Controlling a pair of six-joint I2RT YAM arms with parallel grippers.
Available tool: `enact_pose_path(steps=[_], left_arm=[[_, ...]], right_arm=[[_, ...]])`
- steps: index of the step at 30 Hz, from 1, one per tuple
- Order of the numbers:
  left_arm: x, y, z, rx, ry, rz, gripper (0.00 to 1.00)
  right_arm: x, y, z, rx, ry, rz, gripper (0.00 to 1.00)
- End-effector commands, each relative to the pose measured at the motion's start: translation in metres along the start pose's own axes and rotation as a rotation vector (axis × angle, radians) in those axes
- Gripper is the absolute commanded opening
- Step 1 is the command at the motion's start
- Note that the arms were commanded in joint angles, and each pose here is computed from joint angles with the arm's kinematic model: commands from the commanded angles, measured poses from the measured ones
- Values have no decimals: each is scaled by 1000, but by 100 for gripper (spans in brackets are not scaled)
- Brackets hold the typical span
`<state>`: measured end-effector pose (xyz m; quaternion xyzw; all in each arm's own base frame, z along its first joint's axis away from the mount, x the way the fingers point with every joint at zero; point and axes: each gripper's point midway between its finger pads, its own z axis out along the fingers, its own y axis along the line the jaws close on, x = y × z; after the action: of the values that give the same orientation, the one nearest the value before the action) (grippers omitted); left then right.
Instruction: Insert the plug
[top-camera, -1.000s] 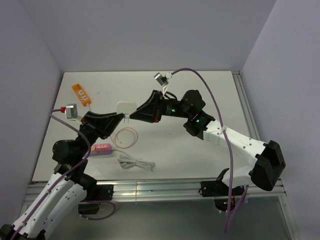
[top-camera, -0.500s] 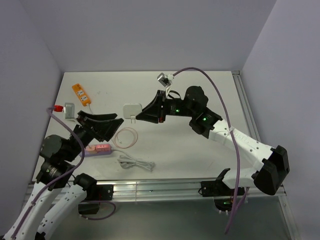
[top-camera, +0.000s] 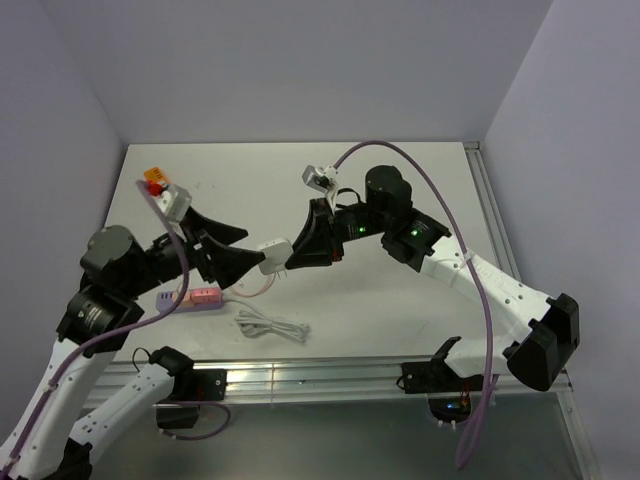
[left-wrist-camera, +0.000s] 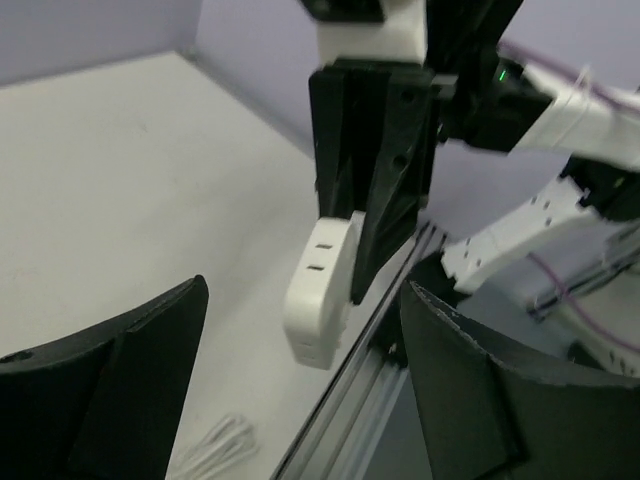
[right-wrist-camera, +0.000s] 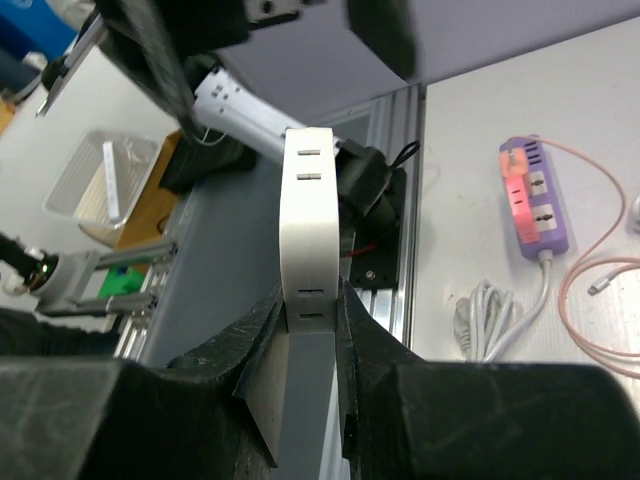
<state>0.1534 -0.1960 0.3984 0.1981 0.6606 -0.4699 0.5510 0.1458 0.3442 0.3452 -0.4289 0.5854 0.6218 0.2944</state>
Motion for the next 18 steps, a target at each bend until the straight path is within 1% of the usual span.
enact_pose_path(steps=[1, 2, 4, 5, 6, 10, 18], left_arm=[[28, -7, 2, 91, 156, 26, 85], [32, -9, 3, 110, 180, 19, 82], [37, -11, 4, 143, 191, 11, 80], [37, -15, 3, 170, 189, 11, 80], [30, -21, 2, 189, 151, 31, 80], [35, -20, 4, 197, 162, 1, 77], [40, -21, 5, 214, 200, -16, 60]], right_arm=[[0, 26, -1, -109, 48, -68, 0], [0, 27, 0, -111, 51, -72, 0], [4, 29, 1, -125, 67, -69, 0], [6, 29, 3, -136, 76, -67, 0], [8, 28, 3, -134, 82, -66, 0], [10, 27, 7, -148, 89, -56, 0], [8, 26, 14, -161, 106, -47, 0]])
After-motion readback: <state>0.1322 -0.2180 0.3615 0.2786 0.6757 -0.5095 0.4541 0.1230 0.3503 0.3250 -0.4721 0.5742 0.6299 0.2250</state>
